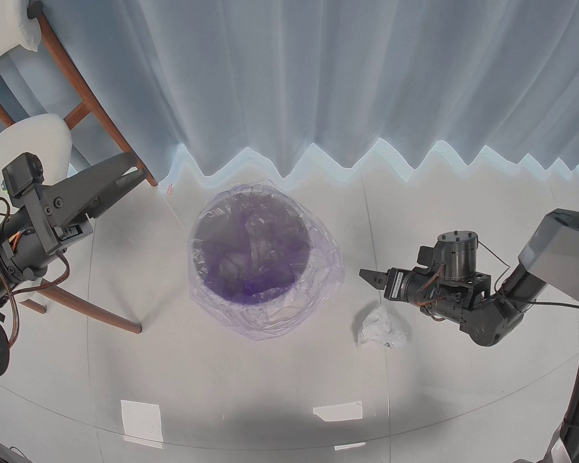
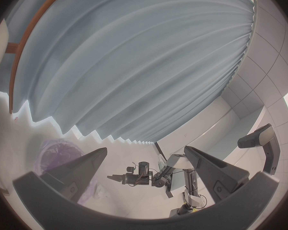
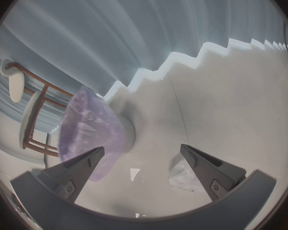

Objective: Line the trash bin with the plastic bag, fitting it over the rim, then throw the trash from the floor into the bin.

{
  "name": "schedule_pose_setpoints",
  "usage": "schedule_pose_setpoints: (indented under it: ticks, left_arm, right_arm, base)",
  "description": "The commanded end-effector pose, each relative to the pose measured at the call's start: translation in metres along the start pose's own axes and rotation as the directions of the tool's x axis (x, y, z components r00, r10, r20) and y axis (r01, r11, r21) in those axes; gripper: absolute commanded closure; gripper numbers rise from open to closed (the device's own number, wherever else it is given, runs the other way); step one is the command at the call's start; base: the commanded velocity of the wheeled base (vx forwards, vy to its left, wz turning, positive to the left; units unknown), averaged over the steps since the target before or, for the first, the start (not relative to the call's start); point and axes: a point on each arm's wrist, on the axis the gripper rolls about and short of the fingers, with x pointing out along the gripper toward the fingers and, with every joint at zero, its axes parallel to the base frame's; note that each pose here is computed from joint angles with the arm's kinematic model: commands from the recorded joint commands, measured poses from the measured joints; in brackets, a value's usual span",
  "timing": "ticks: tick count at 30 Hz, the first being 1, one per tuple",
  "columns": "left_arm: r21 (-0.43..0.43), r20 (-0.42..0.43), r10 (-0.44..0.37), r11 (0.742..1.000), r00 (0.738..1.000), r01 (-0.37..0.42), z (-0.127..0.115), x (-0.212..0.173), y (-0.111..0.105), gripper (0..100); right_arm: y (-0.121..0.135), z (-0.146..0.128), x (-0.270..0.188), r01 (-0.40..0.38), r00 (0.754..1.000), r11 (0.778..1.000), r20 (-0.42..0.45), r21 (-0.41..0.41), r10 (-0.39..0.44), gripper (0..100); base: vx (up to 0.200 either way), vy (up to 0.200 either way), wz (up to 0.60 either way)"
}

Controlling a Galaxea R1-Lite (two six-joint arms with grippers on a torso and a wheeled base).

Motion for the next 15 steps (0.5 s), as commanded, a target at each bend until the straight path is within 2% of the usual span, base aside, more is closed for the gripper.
schedule_pose_setpoints:
  ticks: [1,4,7,9,12,15]
  left_arm:
    - [0.048,0.028,0.023,0.999,0.999,-0.024,0.014,-0.010,0.000,0]
    - [0.075,0.049,0.035,0.996,0.998,-0.038,0.021,-0.015,-0.002,0]
    - [0.105,0.083,0.070,0.991,0.994,-0.078,0.031,-0.022,0.000,0]
    - [0.127,0.107,0.107,0.985,0.988,-0.121,0.037,-0.029,0.004,0]
    - [0.165,0.148,0.149,0.971,0.978,-0.173,0.050,-0.039,0.006,0]
    - [0.185,0.170,0.165,0.963,0.971,-0.196,0.057,-0.043,0.007,0]
  right_arm:
    - [-0.026,-0.026,0.059,0.043,0.996,0.996,-0.075,-0.072,-0.049,0]
    - [-0.029,-0.026,0.078,0.040,0.997,0.996,-0.060,-0.078,-0.044,0]
    - [-0.038,-0.034,0.096,0.067,0.990,0.995,-0.119,-0.073,-0.075,0]
    - [-0.042,-0.032,0.105,0.076,0.989,0.995,-0.122,-0.070,-0.084,0]
    - [-0.050,-0.023,0.117,0.088,0.990,0.994,-0.103,-0.062,-0.094,0]
    - [-0.051,-0.017,0.125,0.099,0.987,0.993,-0.124,-0.059,-0.106,0]
  base:
    - [0.000,-0.200,0.00]
    - [0.000,-0.200,0.00]
    - [0.000,-0.200,0.00]
    - [0.000,-0.200,0.00]
    - [0.000,0.000,0.00]
    - [0.000,0.000,0.00]
